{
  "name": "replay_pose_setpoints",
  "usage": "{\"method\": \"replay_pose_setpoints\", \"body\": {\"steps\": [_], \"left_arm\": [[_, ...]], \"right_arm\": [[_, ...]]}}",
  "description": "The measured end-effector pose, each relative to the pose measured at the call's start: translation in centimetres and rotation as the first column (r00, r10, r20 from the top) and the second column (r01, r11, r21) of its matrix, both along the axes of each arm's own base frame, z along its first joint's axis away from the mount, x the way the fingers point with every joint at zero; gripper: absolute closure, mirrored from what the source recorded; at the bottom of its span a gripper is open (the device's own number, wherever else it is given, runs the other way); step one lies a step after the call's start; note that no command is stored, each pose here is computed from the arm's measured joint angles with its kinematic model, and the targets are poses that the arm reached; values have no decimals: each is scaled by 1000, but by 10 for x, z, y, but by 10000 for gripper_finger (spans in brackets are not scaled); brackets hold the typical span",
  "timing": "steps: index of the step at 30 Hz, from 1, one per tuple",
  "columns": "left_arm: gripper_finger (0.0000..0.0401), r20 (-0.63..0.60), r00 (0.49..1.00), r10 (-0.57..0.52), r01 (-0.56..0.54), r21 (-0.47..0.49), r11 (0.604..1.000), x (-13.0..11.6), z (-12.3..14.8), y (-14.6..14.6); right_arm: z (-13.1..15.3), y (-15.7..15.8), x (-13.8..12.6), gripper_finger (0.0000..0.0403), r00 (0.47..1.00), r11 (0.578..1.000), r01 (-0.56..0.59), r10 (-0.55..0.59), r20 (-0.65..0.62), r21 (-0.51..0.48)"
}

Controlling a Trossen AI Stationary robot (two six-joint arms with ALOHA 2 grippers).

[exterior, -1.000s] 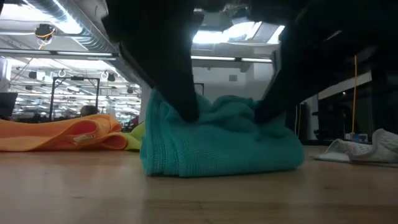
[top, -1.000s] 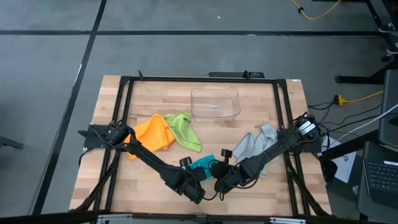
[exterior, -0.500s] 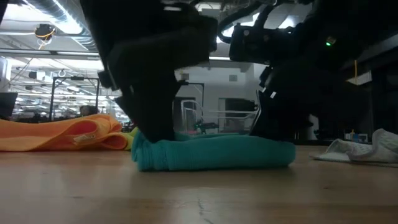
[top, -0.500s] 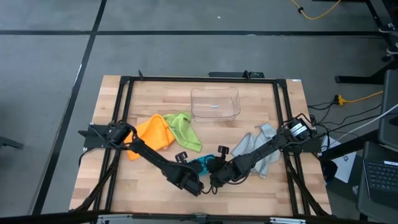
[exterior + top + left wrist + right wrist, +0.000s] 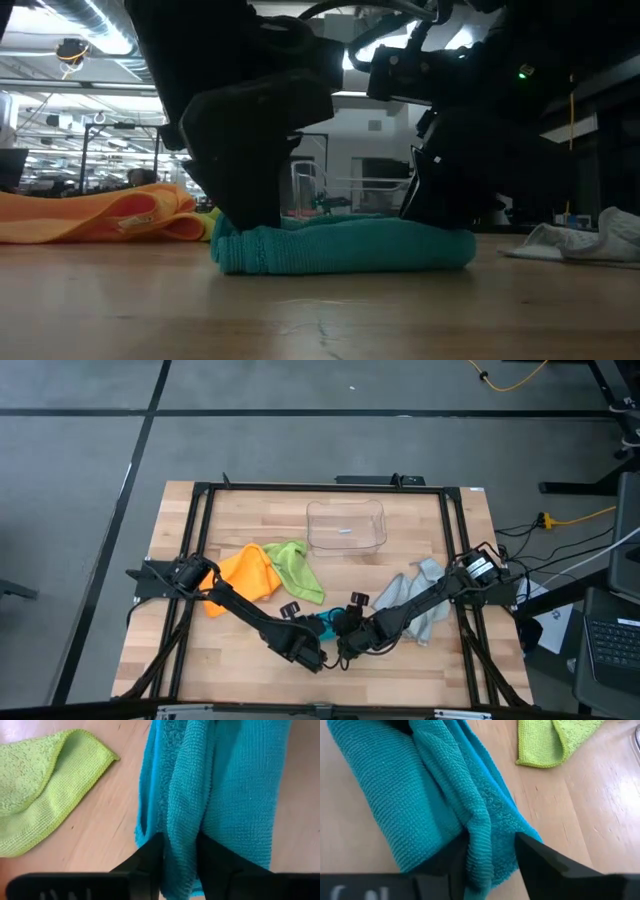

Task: Fold microfiber towels
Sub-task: Fold the blue towel

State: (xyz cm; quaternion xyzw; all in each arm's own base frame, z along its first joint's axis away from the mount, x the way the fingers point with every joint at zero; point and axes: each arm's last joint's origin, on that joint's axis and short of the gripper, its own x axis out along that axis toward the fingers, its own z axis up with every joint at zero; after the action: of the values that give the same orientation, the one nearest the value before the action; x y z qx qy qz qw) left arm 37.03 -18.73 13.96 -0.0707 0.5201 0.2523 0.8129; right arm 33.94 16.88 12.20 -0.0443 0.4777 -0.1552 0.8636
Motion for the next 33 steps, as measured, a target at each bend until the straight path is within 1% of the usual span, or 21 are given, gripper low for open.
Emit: {"method": "replay_pose_setpoints", "body": {"steps": [3, 5, 11, 13, 15, 19, 24, 29, 33], "left_arm": [[300, -10, 1000, 2, -2, 8, 1000, 1, 6, -1], [301, -2, 1000, 14, -14, 30, 999, 2, 11, -2], [302, 47, 999, 10, -19, 191, 981, -2, 26, -8], [302, 72, 997, 6, -23, 227, 974, -2, 32, -12], [302, 78, 997, 11, -29, 243, 970, -4, 36, -14], [302, 99, 995, -11, -12, 232, 973, -5, 37, -21], [302, 128, 987, -99, 77, 168, 983, 6, 38, -27], [302, 112, 988, -108, 89, 161, 983, 9, 32, -20], [302, 52, 994, -92, 85, 126, 988, 8, 19, -8]], "right_arm": [[0, 0, 0, 213, 1000, 1000, 2, -2, 1, -5], [0, 0, 0, 203, 1000, 1000, 3, -3, 0, -4], [0, 0, -1, 195, 1000, 1000, 1, -1, -5, -5], [0, 0, -1, 194, 1000, 1000, 2, -2, -5, -4], [0, 0, -1, 194, 1000, 1000, 2, -2, -6, -4], [0, 0, -1, 194, 1000, 1000, 2, -2, -7, -2], [0, 0, -1, 194, 1000, 1000, 25, -25, 1, 13], [0, 0, -1, 194, 1000, 1000, 22, -22, 2, 2], [3, 1, 1, 194, 1000, 1000, -1, 1, -9, -17]]}}
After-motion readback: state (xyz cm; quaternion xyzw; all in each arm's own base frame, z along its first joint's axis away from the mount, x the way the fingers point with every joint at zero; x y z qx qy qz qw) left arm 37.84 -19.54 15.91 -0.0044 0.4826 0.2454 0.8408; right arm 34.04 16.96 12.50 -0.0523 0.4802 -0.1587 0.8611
